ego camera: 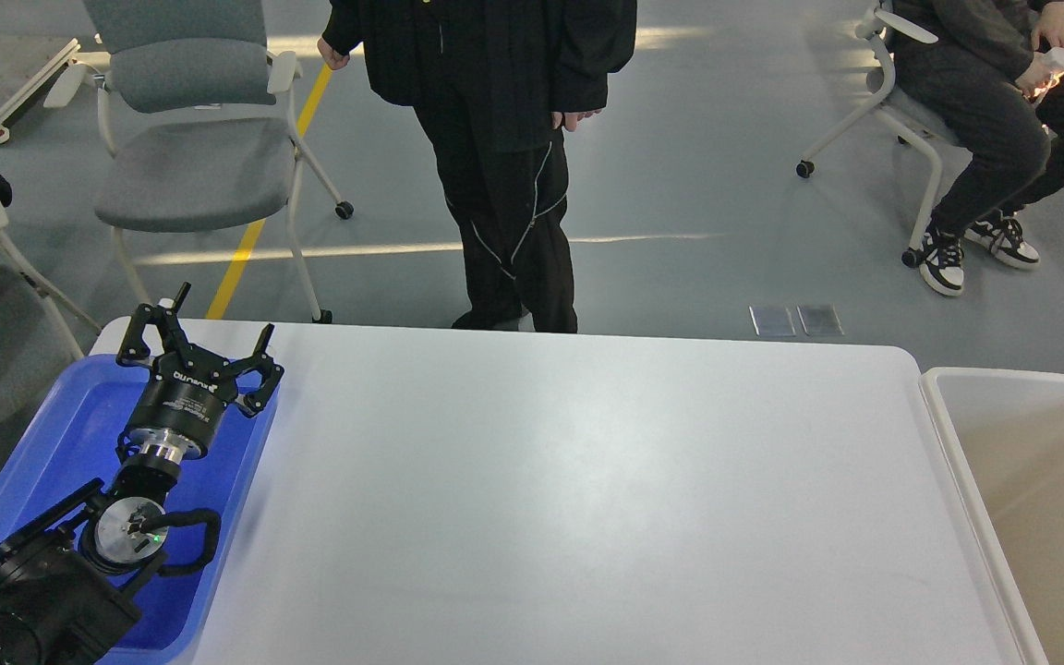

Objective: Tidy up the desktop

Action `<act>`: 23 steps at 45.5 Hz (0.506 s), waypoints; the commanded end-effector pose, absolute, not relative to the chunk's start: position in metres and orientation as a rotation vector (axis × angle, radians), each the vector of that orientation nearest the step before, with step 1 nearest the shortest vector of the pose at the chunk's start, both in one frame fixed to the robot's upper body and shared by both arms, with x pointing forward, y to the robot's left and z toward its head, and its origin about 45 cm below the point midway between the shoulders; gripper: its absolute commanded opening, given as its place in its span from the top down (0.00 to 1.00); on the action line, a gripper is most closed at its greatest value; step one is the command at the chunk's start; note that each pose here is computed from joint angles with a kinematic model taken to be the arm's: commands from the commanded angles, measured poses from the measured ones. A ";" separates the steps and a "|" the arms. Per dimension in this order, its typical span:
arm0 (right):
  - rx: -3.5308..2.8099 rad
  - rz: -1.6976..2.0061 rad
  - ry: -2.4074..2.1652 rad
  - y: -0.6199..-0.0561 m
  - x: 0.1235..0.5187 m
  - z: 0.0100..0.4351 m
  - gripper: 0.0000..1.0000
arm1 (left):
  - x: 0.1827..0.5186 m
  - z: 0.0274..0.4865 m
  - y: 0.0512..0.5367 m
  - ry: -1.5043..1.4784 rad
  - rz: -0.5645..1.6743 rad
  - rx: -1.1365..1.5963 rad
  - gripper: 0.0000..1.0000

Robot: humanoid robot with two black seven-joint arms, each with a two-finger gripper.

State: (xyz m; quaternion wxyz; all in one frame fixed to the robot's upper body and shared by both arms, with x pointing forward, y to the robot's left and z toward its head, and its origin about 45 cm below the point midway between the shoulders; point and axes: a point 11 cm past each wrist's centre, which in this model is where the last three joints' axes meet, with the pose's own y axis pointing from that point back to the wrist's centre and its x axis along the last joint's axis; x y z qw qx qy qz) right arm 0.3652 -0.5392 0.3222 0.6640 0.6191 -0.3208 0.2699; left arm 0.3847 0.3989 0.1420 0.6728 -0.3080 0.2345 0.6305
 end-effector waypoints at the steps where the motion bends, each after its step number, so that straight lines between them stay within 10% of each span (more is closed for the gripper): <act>1: 1.304 0.476 -0.845 -0.596 0.339 0.316 1.00 | 0.385 0.142 0.398 0.529 1.418 -0.693 0.00; 23: 1.111 0.271 -1.013 -0.670 0.289 0.258 1.00 | 0.385 0.142 0.399 0.527 1.419 -0.693 0.00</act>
